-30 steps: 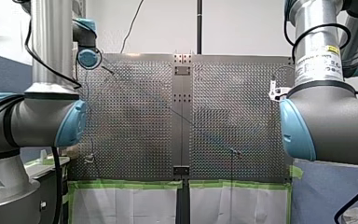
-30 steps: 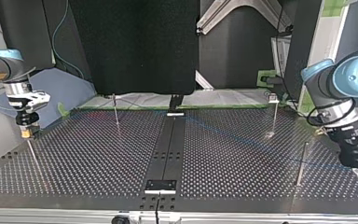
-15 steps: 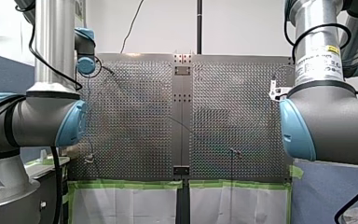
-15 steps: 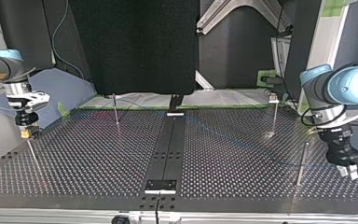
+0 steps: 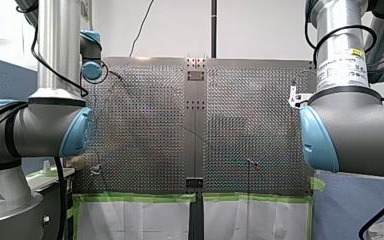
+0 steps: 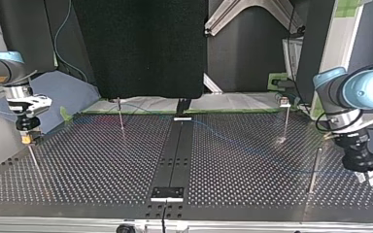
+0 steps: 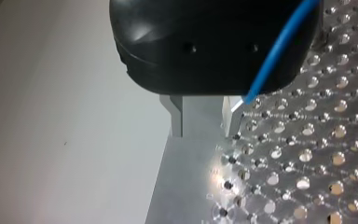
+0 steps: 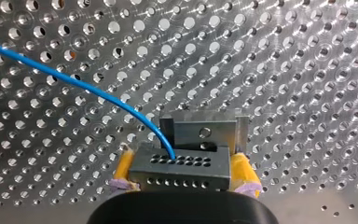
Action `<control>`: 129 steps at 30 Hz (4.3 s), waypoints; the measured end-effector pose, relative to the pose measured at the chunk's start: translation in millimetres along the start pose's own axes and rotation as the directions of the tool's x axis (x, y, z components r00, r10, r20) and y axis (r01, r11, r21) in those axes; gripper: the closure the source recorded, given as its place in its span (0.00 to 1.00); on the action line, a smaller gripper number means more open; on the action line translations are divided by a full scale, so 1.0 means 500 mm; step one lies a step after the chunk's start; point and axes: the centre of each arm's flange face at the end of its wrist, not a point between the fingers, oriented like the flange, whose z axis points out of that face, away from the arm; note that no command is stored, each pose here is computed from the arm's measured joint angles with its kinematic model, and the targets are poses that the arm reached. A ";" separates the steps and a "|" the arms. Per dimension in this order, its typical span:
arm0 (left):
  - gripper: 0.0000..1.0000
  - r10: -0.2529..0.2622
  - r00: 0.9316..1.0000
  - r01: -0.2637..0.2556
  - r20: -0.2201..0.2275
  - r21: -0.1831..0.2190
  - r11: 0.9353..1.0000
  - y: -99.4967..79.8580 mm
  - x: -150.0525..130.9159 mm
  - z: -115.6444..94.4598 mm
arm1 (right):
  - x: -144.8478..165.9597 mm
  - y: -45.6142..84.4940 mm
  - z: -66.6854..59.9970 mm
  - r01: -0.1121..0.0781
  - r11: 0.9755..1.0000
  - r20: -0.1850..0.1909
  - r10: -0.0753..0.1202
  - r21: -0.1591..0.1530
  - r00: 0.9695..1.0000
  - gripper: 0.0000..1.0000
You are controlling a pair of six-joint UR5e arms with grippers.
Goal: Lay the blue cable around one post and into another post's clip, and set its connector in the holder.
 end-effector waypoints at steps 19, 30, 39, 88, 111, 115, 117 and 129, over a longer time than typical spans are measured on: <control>0.51 -0.031 0.999 0.031 -0.043 -0.011 0.999 0.019 0.058 0.010 | -0.002 -0.001 0.001 -0.001 1.000 0.000 0.001 0.002 1.000 0.20; 0.11 -0.038 0.997 0.036 -0.073 -0.027 0.999 0.018 0.067 -0.001 | -0.003 0.000 0.000 -0.001 1.000 0.001 0.001 0.002 1.000 0.04; 0.00 -0.041 0.991 0.037 -0.124 -0.029 0.999 0.007 0.079 -0.017 | -0.002 -0.005 0.001 0.004 1.000 0.001 -0.004 0.007 1.000 0.01; 0.00 -0.308 0.925 0.303 -0.223 -0.057 0.951 0.008 0.068 -0.039 | -0.004 -0.015 0.002 0.002 1.000 0.008 -0.002 0.014 1.000 0.01; 0.00 -0.491 0.817 0.493 -0.302 -0.076 0.867 0.009 0.074 -0.047 | -0.004 -0.015 0.002 0.003 1.000 0.008 -0.003 0.014 1.000 0.01; 0.00 -0.518 0.794 0.524 -0.317 -0.075 0.848 0.005 0.069 -0.051 | -0.004 -0.015 0.002 0.003 1.000 0.008 -0.003 0.014 1.000 0.01; 0.00 -0.531 0.781 0.540 -0.328 -0.072 0.839 0.002 0.069 -0.055 | -0.005 -0.015 0.002 0.003 1.000 0.008 -0.003 0.014 1.000 0.01; 0.00 -0.610 0.708 0.632 -0.356 -0.067 0.772 -0.007 0.079 -0.090 | -0.005 -0.015 0.003 0.002 1.000 0.006 -0.002 0.015 1.000 0.01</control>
